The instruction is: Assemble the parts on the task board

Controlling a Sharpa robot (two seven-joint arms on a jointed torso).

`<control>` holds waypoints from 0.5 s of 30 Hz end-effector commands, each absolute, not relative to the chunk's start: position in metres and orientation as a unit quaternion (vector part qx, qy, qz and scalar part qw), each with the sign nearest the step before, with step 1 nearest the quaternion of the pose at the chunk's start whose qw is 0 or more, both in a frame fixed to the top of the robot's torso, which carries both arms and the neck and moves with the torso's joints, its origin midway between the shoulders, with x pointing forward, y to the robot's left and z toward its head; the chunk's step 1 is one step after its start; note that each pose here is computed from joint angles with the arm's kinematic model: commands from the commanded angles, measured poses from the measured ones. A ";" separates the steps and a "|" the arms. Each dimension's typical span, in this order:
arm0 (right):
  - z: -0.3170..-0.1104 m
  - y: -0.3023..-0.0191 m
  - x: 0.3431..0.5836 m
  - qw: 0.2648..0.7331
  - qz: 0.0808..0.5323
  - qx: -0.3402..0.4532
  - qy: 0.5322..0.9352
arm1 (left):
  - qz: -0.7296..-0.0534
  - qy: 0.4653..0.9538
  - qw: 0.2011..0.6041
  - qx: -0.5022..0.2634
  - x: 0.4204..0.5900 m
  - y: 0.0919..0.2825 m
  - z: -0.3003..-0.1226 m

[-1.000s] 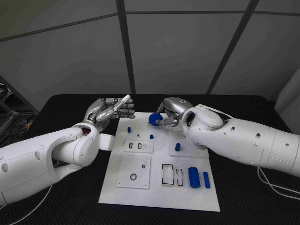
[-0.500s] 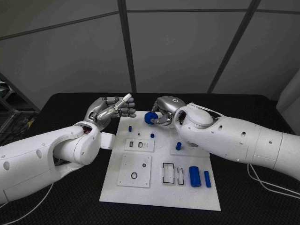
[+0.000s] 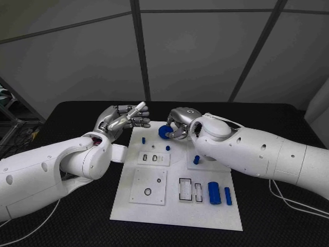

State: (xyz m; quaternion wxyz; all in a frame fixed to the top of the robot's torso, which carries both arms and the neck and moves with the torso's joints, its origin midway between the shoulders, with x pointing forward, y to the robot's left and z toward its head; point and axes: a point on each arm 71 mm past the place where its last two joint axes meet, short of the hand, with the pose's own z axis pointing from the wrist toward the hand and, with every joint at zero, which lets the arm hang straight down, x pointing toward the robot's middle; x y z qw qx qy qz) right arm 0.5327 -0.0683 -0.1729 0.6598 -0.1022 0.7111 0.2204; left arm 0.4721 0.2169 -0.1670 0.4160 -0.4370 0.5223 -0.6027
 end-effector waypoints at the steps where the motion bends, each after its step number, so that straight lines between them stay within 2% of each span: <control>1: -0.174 -0.068 0.534 0.654 0.215 -0.113 0.716 | -0.608 0.522 0.414 -0.431 0.472 0.216 -0.165; 15: -0.176 -0.067 0.537 0.648 0.217 -0.106 0.722 | -0.607 0.523 0.415 -0.432 0.472 0.217 -0.165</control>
